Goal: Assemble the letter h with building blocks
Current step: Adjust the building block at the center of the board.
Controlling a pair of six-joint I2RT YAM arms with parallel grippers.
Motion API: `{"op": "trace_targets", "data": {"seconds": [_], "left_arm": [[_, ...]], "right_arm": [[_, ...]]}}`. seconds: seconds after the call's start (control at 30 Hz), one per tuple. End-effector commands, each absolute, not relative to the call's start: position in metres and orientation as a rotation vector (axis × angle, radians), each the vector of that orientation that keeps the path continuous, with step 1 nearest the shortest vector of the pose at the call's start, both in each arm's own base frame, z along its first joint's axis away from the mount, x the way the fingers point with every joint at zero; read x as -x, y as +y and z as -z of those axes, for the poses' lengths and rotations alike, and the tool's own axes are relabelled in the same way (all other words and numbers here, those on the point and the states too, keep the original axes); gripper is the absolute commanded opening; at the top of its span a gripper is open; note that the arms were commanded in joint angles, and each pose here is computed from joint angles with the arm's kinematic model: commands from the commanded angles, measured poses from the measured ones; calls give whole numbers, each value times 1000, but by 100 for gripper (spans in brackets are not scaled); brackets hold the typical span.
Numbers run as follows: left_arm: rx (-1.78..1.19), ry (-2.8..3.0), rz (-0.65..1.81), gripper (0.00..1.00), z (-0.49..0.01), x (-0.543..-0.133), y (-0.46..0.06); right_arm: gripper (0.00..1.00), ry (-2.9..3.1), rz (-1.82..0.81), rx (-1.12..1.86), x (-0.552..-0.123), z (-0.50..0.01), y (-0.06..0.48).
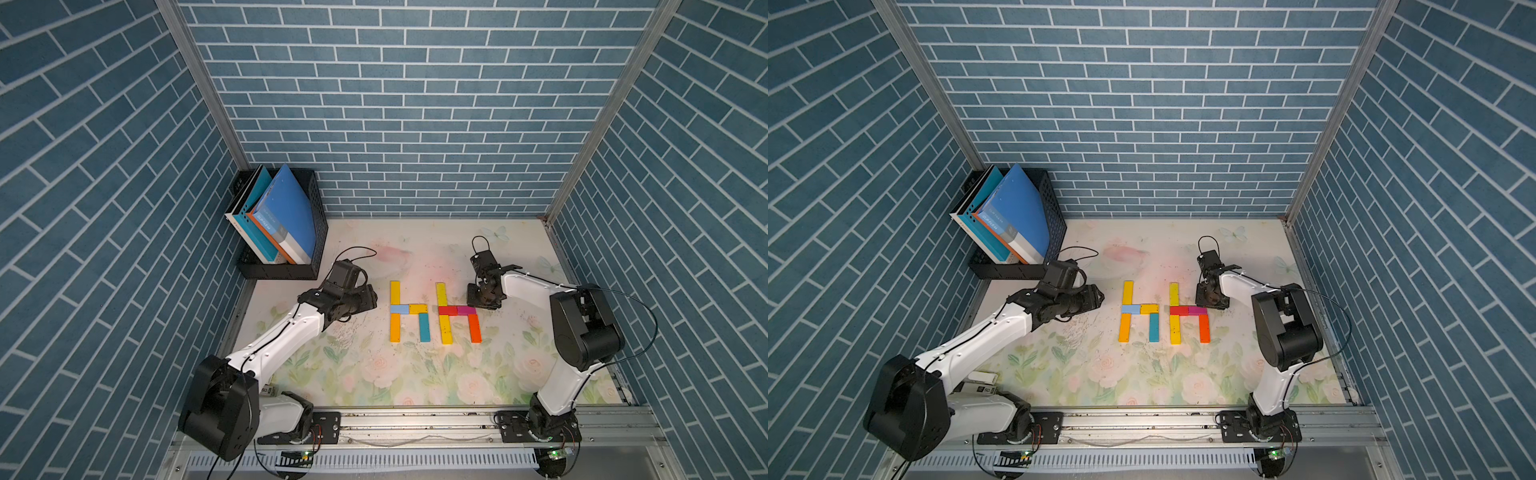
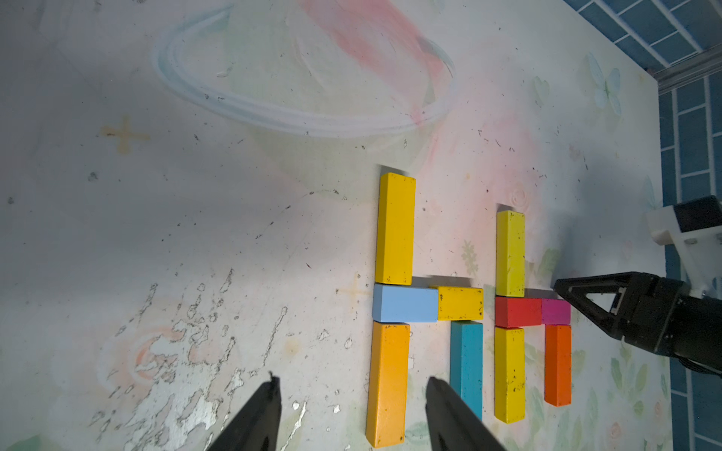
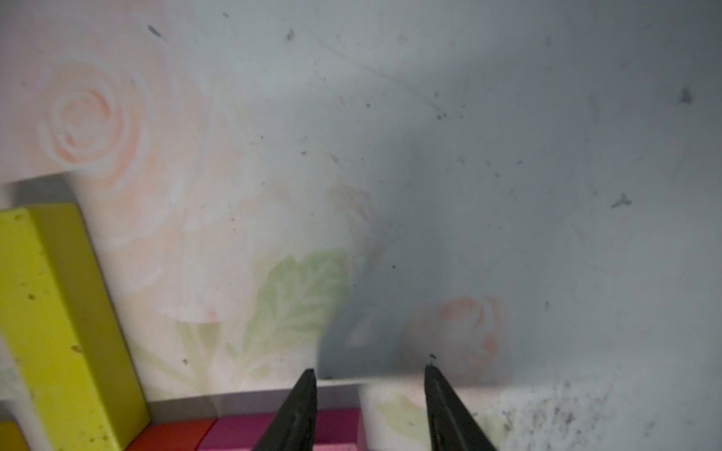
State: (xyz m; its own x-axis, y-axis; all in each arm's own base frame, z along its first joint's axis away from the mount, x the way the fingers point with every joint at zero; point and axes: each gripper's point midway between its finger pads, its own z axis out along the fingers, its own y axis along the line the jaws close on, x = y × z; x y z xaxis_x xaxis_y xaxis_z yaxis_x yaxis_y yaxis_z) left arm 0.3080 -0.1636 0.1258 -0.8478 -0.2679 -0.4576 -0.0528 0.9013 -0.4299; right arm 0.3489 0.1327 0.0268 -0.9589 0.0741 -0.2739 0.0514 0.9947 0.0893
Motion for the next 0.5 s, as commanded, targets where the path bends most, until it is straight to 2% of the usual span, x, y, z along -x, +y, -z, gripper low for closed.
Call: {"op": "trace_targets", "data": {"seconds": [0.0, 0.13, 0.27, 0.47], "left_arm": [[221, 2527, 538, 65, -134, -311, -164], [222, 2526, 539, 65, -135, -311, -163], [216, 2527, 540, 65, -136, -310, -164], [217, 2518, 553, 65, -139, -311, -165]], "right_arm": [[48, 2846, -120, -77, -356, -40, 135], [54, 2814, -137, -93, -354, -55, 134], [68, 2792, -223, -100, -336, -66, 137], [69, 2840, -262, -52, -291, -57, 143]]}}
